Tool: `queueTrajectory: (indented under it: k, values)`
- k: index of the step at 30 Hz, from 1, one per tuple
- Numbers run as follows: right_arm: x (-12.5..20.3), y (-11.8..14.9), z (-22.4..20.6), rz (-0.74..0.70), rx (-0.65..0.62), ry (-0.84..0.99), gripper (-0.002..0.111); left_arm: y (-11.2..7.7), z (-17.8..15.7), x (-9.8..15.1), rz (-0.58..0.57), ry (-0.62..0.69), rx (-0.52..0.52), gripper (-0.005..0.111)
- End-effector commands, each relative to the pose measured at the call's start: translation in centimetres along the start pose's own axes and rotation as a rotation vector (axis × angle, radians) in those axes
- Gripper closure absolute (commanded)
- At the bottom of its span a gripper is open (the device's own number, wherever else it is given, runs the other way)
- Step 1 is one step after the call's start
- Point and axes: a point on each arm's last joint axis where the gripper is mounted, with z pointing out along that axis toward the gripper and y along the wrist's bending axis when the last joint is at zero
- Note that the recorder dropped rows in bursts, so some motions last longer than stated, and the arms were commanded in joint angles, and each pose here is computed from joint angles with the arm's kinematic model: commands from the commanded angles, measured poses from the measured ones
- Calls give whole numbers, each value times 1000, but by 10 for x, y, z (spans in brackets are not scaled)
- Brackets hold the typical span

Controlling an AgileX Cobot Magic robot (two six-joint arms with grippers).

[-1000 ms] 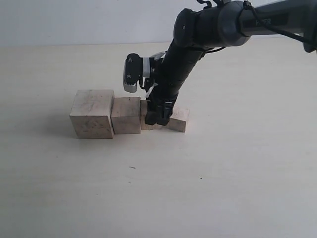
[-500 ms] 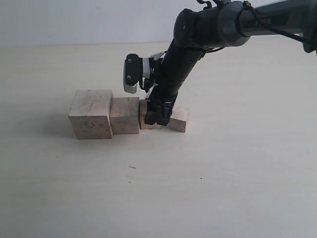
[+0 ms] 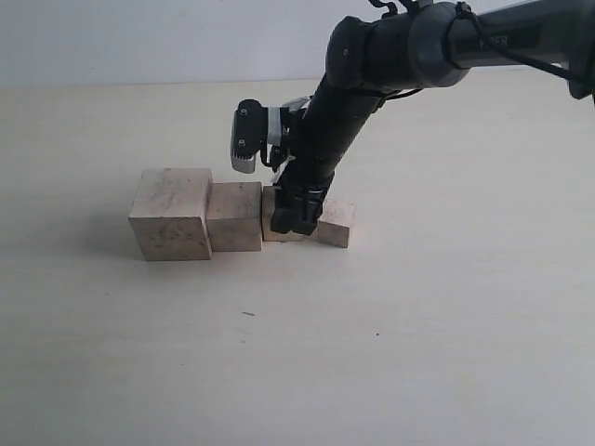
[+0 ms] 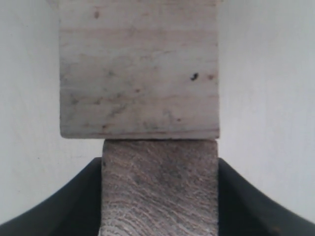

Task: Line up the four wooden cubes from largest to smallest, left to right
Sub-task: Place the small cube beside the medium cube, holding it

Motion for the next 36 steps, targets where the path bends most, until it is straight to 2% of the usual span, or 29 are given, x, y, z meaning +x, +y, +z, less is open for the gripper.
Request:
queueTrajectory:
  k: [1, 10, 12, 15, 22, 24, 29, 33, 34, 36]
  values:
    - [12, 3, 17, -61, -52, 57, 108, 0, 0, 0, 4, -13, 3, 107]
    - [9, 5, 17, -32, -65, 27, 108, 0, 0, 0, 4, -13, 3, 107]
    - [9, 5, 17, -29, -66, 24, 104, 0, 0, 0, 4, -13, 3, 107]
    - [7, 5, 17, -10, -75, 6, 91, 0, 0, 0, 4, -13, 3, 107]
    - [7, 7, 17, 29, -86, 5, 37, 0, 0, 0, 4, -13, 3, 107]
    - [7, 6, 17, 31, -84, 5, 29, 0, 0, 0, 4, -13, 3, 107]
    - [5, 5, 13, 27, -61, -3, 28, 0, 0, 0, 4, -13, 3, 107]
    - [-1, -3, -18, 21, 61, 15, 28, 0, 0, 0, 4, -13, 3, 107]
    - [-2, -4, -25, 34, 85, 21, 28, 0, 0, 0, 4, -13, 3, 107]
    - [-6, -4, -47, 155, 136, 25, 28, 0, 0, 0, 4, -13, 3, 107]
